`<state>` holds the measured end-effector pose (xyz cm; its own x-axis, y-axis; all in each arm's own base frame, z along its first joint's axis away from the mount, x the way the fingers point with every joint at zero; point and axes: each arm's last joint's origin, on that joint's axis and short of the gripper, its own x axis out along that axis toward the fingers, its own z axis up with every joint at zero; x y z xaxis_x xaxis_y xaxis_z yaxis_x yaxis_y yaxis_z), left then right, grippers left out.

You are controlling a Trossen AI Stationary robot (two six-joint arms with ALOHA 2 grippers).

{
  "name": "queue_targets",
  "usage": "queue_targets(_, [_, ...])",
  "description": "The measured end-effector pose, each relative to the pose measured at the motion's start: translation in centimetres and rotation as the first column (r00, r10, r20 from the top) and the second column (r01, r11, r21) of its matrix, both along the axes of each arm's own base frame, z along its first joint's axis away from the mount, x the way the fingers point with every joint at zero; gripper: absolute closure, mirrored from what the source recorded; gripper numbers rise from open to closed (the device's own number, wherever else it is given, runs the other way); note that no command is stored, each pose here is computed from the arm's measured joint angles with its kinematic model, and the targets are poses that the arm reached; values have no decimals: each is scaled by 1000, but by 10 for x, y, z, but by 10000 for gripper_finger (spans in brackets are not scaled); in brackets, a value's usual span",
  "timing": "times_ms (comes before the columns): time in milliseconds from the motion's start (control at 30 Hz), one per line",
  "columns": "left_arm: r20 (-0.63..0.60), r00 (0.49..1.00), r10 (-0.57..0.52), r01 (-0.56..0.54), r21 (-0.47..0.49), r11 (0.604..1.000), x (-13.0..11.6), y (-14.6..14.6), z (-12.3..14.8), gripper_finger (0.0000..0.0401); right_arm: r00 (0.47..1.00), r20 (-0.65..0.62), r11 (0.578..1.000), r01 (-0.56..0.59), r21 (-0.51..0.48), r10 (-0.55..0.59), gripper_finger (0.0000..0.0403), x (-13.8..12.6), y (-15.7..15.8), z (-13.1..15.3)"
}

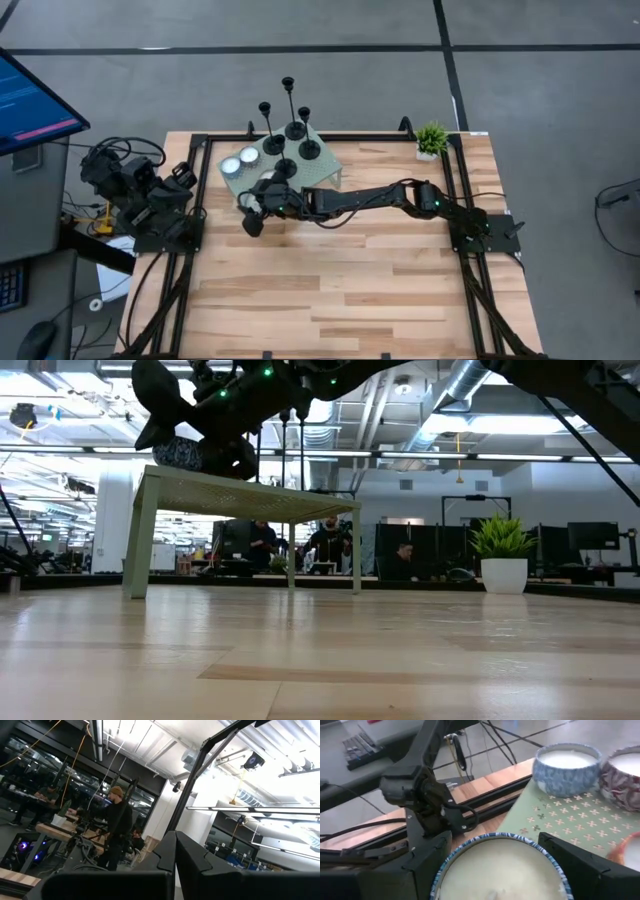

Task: Pick & Place candle stick holders
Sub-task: Put the blue patterned scented candle on the shelf

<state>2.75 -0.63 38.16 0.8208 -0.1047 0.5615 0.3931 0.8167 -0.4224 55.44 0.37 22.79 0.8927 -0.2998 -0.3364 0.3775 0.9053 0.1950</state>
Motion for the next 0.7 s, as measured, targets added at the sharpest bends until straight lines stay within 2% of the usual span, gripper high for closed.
queue_targets(467, [0,1000,0,0,0,1000,0,0,0,393,1000,18,1000,-20,8,20,114,1,0,2])
queue_targets(700, [0,1000,0,0,0,1000,0,0,0,393,1000,21,1000,-21,16,21,75,1,2,2])
